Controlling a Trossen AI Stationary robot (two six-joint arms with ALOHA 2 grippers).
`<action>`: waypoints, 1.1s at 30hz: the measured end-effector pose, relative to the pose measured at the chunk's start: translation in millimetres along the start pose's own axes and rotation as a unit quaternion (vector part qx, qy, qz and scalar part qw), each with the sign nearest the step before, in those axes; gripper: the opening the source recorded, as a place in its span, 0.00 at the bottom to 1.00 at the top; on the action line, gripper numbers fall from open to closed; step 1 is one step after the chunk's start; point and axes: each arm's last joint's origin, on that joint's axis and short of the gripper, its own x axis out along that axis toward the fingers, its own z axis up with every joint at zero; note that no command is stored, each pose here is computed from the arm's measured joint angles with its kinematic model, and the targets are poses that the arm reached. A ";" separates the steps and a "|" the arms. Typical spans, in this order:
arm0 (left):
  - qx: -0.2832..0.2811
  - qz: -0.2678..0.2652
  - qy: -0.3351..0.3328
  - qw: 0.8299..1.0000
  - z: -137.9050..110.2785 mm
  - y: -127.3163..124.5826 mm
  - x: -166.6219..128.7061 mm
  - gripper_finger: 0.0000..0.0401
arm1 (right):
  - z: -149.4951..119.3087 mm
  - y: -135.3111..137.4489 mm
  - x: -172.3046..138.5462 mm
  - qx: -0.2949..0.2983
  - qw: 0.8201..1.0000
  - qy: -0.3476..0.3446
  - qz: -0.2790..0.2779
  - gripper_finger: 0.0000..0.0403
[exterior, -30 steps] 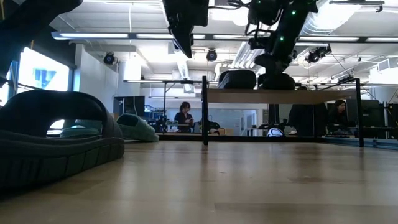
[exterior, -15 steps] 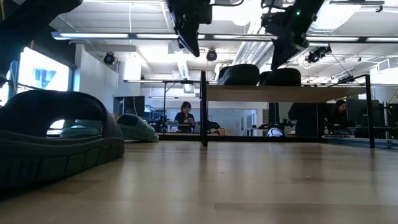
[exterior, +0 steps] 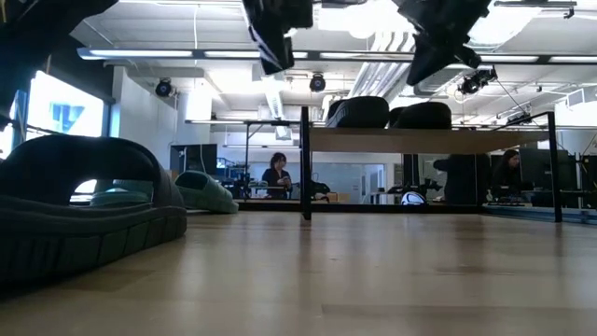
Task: Pick and place slides into the shelf
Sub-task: Put the black slipper on the shelf
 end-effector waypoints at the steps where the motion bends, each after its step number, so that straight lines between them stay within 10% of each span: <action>1: -0.001 0.007 0.017 1.000 -0.3 -2.0 7.5 0.07 | 1.6 -1.5 -2.5 0.013 1.000 -0.008 0.003 0.00; 14: -0.003 0.066 0.026 0.997 10.4 -29.3 110.3 0.01 | -4.2 -15.1 -5.5 0.016 0.999 0.050 -0.005 0.00; 33: -0.032 0.168 -0.022 0.985 8.5 -6.7 135.2 0.00 | -13.0 -10.3 20.5 -0.036 0.989 0.142 -0.021 0.00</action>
